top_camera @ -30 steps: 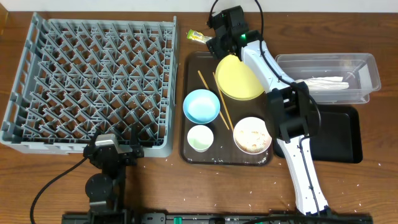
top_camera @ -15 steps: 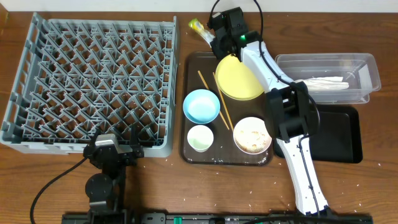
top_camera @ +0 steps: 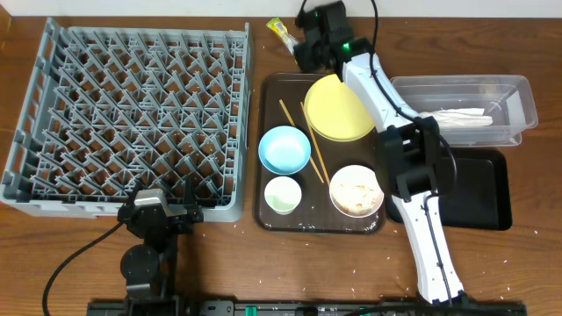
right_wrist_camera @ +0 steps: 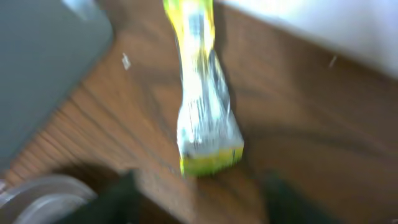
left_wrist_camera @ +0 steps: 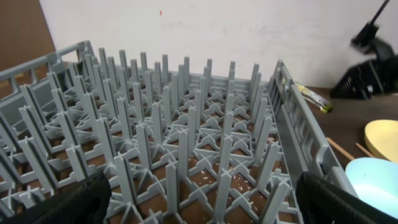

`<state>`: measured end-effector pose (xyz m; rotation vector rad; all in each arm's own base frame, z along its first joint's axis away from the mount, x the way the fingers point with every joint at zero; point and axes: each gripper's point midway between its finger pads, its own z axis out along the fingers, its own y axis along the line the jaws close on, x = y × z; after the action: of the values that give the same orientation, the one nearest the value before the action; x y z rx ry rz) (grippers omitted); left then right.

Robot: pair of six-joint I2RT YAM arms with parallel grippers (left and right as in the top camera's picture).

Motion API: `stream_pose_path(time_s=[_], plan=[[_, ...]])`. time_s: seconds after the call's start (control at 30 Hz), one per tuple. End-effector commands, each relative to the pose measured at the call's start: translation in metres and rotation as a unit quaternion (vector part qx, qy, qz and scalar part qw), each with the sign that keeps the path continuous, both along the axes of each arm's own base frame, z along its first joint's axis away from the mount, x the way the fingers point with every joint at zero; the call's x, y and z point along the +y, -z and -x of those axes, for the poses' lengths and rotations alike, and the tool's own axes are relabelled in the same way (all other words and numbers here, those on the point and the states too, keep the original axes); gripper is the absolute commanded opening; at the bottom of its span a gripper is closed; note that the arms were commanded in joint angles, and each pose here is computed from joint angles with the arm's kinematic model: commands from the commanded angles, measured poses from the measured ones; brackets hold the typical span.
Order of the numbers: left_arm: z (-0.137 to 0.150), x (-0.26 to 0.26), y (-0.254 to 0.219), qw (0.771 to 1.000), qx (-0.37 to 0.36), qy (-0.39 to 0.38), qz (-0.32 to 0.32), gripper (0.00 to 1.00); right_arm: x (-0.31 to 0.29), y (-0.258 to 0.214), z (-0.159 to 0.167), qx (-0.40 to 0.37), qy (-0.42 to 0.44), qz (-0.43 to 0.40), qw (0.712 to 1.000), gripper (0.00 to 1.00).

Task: Sort waste into correct bins and load items into the dishwasher
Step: 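Reach the right gripper to the yellow snack wrapper and grasp it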

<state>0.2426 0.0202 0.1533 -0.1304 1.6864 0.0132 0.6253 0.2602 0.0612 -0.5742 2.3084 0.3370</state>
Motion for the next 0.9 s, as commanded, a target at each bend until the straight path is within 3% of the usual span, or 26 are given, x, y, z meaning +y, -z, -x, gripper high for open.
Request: stream_pose_path(time_s=[0.0, 0.17, 0.67, 0.8, 0.87], plan=[[0.000, 0.002, 0.016, 1.000, 0.018, -0.004, -0.002, 0.95, 0.014, -0.062, -0.006, -0.059, -0.005, -0.022, 0.998, 0.79], [0.000, 0.002, 0.016, 1.000, 0.018, -0.004, -0.002, 0.95, 0.024, -0.031, -0.013, -0.067, 0.003, -0.004, 0.998, 0.84], [0.000, 0.002, 0.016, 1.000, 0.018, -0.004, -0.002, 0.95, 0.021, 0.046, -0.019, -0.042, 0.018, 0.013, 0.999, 0.79], [0.000, 0.002, 0.016, 1.000, 0.018, -0.004, -0.002, 0.95, 0.020, 0.052, -0.017, -0.034, 0.019, 0.014, 0.999, 0.71], [0.000, 0.002, 0.016, 1.000, 0.018, -0.004, -0.002, 0.95, 0.020, 0.052, -0.017, -0.034, 0.019, 0.014, 0.999, 0.60]])
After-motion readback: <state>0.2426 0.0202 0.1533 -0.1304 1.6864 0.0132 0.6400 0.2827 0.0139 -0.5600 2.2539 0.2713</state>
